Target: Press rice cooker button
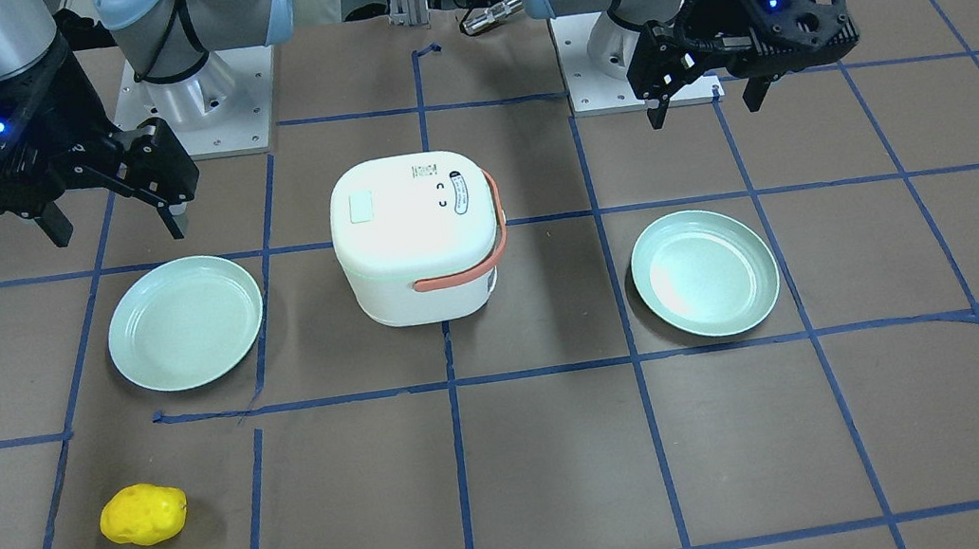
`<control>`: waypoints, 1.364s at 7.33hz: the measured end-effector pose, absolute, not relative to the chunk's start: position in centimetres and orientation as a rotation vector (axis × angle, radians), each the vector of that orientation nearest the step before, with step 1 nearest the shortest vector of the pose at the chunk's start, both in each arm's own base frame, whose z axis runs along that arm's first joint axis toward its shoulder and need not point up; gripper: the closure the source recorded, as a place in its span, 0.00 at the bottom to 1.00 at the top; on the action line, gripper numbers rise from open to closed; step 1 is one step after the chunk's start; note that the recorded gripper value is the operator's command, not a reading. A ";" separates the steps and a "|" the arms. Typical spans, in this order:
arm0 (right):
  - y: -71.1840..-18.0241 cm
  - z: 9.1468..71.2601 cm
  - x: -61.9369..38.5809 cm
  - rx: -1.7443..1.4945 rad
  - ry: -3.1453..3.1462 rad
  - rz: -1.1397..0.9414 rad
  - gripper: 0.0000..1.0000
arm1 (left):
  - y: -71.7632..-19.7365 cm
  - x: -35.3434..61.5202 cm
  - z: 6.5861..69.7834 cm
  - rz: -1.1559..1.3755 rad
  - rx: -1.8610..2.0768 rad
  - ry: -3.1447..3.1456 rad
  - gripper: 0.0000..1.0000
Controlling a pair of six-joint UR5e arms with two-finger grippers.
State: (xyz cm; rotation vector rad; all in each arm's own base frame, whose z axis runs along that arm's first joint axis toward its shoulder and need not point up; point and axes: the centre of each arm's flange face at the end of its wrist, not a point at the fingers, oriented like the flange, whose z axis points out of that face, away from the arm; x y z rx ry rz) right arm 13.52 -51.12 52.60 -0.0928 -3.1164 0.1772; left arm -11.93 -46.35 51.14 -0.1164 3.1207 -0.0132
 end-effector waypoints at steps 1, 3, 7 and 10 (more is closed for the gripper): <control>-51.1 52.6 13.5 -0.093 -3.116 0.176 0.00 | -46.3 -11.9 51.1 -0.013 -0.116 3.121 0.00; -51.1 52.6 13.5 -0.093 -3.116 0.176 0.00 | -46.4 -11.9 51.1 -0.013 -0.117 3.121 0.00; -51.0 52.4 13.6 -0.091 -3.117 0.149 0.00 | -46.4 -11.9 51.1 -0.013 -0.116 3.121 0.00; -50.5 52.1 13.6 -0.088 -3.117 0.083 0.02 | -46.4 -11.9 51.1 -0.013 -0.116 3.121 0.00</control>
